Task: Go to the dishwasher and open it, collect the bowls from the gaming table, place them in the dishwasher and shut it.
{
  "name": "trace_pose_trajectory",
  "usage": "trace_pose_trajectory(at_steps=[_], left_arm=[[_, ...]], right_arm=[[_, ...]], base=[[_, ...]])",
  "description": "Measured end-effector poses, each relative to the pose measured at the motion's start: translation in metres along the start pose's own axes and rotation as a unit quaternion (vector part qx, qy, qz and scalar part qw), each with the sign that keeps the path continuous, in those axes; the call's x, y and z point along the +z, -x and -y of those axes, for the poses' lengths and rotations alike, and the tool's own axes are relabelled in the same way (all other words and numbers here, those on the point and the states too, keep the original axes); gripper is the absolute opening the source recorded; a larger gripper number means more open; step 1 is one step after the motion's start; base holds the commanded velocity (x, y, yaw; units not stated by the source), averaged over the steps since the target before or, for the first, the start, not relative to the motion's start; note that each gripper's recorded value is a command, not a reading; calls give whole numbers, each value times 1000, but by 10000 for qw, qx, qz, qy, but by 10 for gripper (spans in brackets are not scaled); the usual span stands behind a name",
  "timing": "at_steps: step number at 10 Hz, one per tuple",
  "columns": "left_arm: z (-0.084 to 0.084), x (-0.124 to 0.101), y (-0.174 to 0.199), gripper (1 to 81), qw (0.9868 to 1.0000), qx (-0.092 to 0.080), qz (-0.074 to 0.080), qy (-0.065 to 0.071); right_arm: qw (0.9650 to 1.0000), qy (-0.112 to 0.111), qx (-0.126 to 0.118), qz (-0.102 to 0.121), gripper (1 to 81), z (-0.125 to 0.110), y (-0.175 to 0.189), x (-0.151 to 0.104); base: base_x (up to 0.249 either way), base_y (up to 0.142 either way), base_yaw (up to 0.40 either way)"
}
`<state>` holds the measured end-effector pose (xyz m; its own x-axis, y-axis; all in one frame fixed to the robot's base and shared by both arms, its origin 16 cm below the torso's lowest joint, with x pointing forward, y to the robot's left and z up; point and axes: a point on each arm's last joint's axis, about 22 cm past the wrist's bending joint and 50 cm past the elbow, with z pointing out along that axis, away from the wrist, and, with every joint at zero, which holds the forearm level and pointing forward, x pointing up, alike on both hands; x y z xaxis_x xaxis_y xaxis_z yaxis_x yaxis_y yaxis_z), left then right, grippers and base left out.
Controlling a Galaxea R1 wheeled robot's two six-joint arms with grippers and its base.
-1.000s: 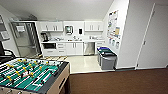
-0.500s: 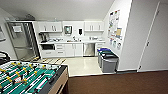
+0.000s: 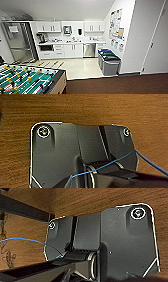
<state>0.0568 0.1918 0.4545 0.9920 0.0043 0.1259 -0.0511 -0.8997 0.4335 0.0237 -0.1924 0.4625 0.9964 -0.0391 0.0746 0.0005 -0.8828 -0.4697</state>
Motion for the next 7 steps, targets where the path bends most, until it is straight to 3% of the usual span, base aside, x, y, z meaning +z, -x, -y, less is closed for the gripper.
trace_pose_trajectory(at_steps=[7], left_arm=[[0,0,0,811,10000,0,1,-3]], right_arm=[[10000,4,-1,1,811,-1,0,0]], base=[[277,0,0]])
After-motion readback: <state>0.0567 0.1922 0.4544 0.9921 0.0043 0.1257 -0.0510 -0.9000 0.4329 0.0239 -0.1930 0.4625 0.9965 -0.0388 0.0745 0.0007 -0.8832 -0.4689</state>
